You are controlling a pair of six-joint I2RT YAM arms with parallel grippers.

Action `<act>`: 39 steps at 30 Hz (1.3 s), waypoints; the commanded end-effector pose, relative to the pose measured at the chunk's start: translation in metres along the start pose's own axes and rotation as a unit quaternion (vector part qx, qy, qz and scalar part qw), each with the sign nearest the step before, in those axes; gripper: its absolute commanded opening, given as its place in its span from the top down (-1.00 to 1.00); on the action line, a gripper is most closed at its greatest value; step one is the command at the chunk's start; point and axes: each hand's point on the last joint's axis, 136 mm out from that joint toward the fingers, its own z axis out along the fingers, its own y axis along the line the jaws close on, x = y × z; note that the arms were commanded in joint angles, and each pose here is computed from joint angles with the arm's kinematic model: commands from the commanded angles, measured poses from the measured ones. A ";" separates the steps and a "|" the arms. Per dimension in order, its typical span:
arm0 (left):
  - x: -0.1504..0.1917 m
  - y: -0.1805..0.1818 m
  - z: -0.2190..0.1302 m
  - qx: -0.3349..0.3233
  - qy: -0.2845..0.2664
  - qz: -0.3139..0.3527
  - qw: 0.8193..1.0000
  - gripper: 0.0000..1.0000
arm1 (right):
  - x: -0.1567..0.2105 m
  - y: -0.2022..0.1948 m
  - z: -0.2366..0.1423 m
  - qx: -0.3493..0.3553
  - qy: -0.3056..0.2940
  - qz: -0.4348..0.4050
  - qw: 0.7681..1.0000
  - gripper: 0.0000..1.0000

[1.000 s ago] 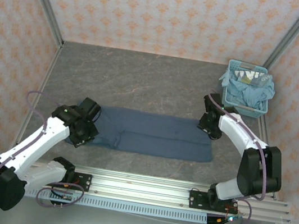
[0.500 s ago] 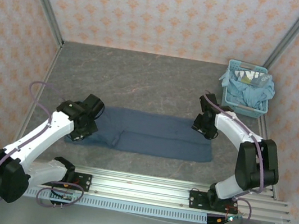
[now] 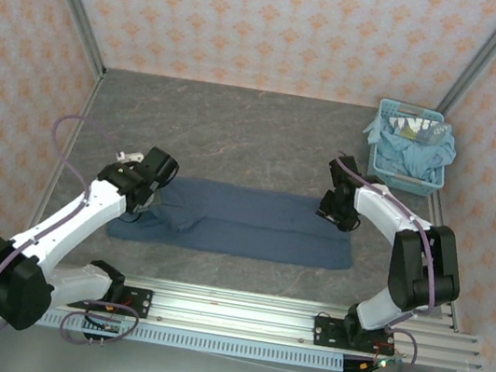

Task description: Fold and stack the t-shirts

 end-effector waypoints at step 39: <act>0.056 -0.017 0.034 0.004 0.172 -0.208 0.963 0.67 | -0.004 0.003 -0.005 -0.006 -0.012 -0.020 1.000 0.11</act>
